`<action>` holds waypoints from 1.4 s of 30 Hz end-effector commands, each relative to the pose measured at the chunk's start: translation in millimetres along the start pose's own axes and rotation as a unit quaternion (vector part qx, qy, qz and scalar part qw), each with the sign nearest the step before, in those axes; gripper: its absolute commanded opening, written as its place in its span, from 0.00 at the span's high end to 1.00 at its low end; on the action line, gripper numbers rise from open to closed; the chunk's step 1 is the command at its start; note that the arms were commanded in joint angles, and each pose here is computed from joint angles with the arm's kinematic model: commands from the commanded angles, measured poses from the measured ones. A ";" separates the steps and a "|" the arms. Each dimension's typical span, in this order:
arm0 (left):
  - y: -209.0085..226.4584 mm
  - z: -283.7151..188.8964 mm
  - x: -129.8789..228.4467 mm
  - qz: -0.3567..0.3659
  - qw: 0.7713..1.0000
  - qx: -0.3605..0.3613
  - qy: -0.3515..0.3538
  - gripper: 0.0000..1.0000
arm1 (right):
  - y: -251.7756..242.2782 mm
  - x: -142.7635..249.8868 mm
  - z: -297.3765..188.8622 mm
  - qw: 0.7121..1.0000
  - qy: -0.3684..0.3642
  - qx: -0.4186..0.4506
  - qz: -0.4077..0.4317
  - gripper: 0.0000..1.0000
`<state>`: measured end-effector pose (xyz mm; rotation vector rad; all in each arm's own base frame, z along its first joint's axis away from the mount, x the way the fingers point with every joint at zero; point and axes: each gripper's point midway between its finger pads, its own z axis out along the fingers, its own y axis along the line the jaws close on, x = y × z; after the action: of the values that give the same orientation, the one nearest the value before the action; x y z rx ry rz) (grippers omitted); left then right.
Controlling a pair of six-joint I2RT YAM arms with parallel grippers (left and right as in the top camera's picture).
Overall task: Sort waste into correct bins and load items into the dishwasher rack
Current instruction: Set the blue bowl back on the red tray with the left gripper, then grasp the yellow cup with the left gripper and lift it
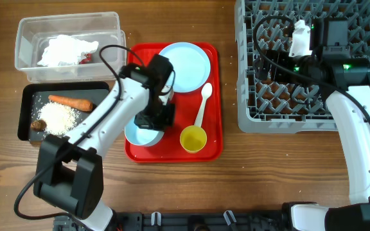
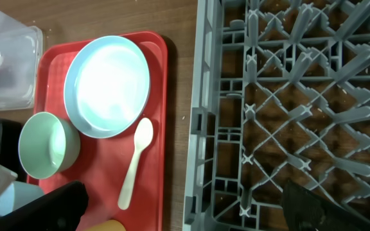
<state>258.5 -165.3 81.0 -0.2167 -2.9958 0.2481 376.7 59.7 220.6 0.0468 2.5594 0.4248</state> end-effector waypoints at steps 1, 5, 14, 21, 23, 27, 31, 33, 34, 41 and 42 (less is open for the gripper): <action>0.4 -0.8 1.2 -0.001 0.998 -0.052 -0.023 0.96 | -1.0 -8.2 -1.3 1.000 -0.010 0.005 0.001 0.00; -1.6 1.2 1.7 0.008 0.994 -0.102 -0.044 0.96 | -1.0 -8.1 -1.2 1.000 -0.010 0.005 0.001 0.00; -3.7 41.9 2.5 0.013 0.990 -0.116 -0.074 0.96 | -1.0 -8.0 -1.2 1.000 -0.010 0.005 0.001 0.00; 0.0 41.3 1.7 0.013 0.989 -0.126 -0.077 0.57 | -1.1 -7.2 -1.2 1.000 -0.009 0.005 0.002 0.00; 0.0 41.1 1.3 0.013 0.989 -0.126 -0.077 0.44 | -1.1 -7.4 -1.2 1.000 -0.009 0.005 0.001 0.00; -4.4 36.0 -4.6 0.005 0.989 -0.119 -0.088 0.41 | -0.8 -9.2 -1.3 1.000 -0.013 0.005 0.000 0.00; -19.0 15.0 -22.0 0.007 0.987 -0.101 -0.121 0.39 | -0.7 -9.8 -1.3 1.000 -0.014 0.005 0.000 0.00; -26.4 3.3 -30.8 0.008 0.986 -0.091 -0.139 0.36 | -0.7 -9.8 -1.3 1.000 -0.014 0.005 0.000 0.00; -28.5 -0.4 -34.3 0.007 0.985 -0.088 -0.146 0.36 | -0.7 -9.9 -1.3 1.000 -0.014 0.005 0.000 0.00; -44.8 -26.3 -47.8 0.020 0.983 -0.064 -0.171 0.28 | -0.8 -9.8 -1.3 1.000 -0.014 0.005 0.000 0.00; -50.7 -28.5 -43.8 0.038 0.985 -0.051 -0.161 0.30 | -0.7 -10.0 -1.3 1.000 -0.014 0.005 0.000 0.00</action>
<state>297.7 -208.5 92.1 -0.2700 -3.3223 0.0559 379.5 59.8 222.5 0.0443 2.5455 0.4244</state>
